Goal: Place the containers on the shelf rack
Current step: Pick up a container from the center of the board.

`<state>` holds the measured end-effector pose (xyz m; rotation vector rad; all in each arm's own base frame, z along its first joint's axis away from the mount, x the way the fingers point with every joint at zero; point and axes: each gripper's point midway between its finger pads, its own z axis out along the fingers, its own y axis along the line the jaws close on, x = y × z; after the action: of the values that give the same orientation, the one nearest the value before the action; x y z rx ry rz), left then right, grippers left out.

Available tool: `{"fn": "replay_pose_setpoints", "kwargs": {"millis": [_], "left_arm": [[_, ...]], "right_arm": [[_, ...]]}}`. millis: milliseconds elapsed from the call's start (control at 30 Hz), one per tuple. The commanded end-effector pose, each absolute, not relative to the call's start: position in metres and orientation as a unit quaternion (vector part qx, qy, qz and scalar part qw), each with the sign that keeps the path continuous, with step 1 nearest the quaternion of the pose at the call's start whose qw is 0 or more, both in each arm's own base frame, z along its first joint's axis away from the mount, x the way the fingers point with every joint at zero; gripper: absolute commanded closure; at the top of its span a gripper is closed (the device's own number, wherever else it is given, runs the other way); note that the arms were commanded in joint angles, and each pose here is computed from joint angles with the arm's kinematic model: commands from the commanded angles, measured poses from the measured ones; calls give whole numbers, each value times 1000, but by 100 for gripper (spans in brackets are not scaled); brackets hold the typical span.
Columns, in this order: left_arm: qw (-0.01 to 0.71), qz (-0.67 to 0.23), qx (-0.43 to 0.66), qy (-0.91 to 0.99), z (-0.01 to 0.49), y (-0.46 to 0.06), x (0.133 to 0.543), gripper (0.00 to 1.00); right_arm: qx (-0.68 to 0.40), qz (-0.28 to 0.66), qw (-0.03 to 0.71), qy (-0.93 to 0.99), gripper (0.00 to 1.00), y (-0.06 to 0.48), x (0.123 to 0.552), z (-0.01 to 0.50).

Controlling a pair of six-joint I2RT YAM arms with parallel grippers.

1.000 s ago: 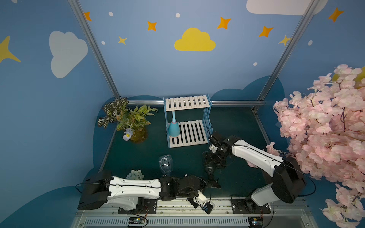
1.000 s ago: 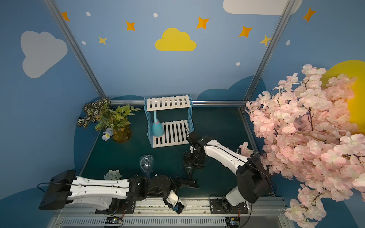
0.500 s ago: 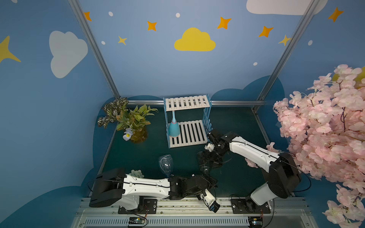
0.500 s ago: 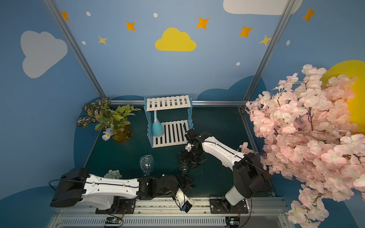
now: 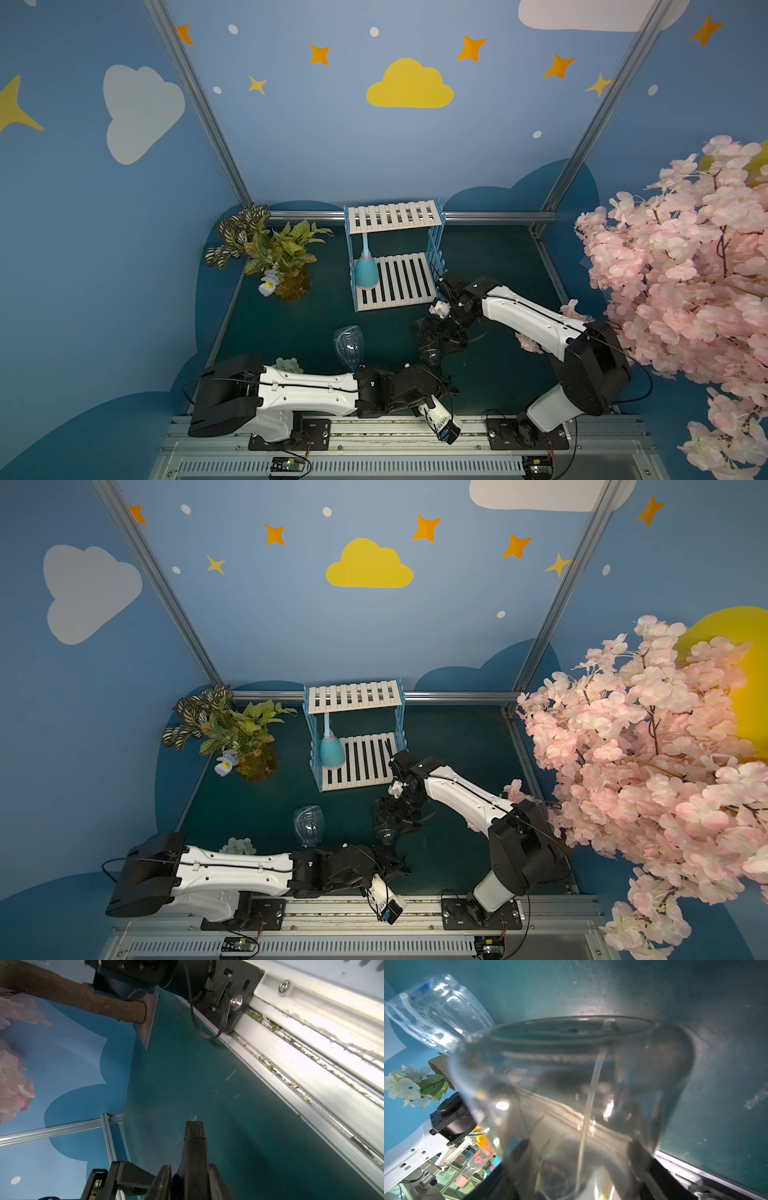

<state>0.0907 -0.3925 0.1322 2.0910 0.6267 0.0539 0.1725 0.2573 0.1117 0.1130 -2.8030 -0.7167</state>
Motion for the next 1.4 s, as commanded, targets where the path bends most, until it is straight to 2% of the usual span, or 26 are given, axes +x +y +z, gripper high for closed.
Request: {"fn": "replay_pose_setpoints", "kwargs": {"millis": [0,67,100,300,500,600,733,967,1100,1267,1367], "left_arm": [[477,18,833,279,152,-388,98,84],[489,10,820,296,160,-389,102,93],[495,3,813,307,164,-388,104,94],[509,-24,785,353,181,-382,117,92],[517,-69,736,431,205,-370,142,92],[517,-135,681,501,228,-358,163,91],[488,-248,601,583,255,-338,184,91],[393,-437,514,624,289,-304,198,91],[380,-484,504,605,303,-292,199,91],[363,-502,518,590,307,-291,189,92],[359,-506,519,588,308,-291,187,92]], "right_arm": [[48,-238,120,-963,23,251,175,117],[43,-238,94,-966,18,245,187,121],[39,-245,77,-966,17,244,195,126],[13,-322,-23,-946,8,241,239,176],[9,-382,-17,-924,6,227,238,205],[13,-380,-51,-924,6,210,241,213],[73,-396,-133,-906,6,204,241,244],[232,-436,-338,-801,15,216,228,305],[296,-455,-444,-713,22,227,209,335],[373,-462,-427,-683,33,254,182,339],[401,-468,-410,-673,37,271,173,338]]}}
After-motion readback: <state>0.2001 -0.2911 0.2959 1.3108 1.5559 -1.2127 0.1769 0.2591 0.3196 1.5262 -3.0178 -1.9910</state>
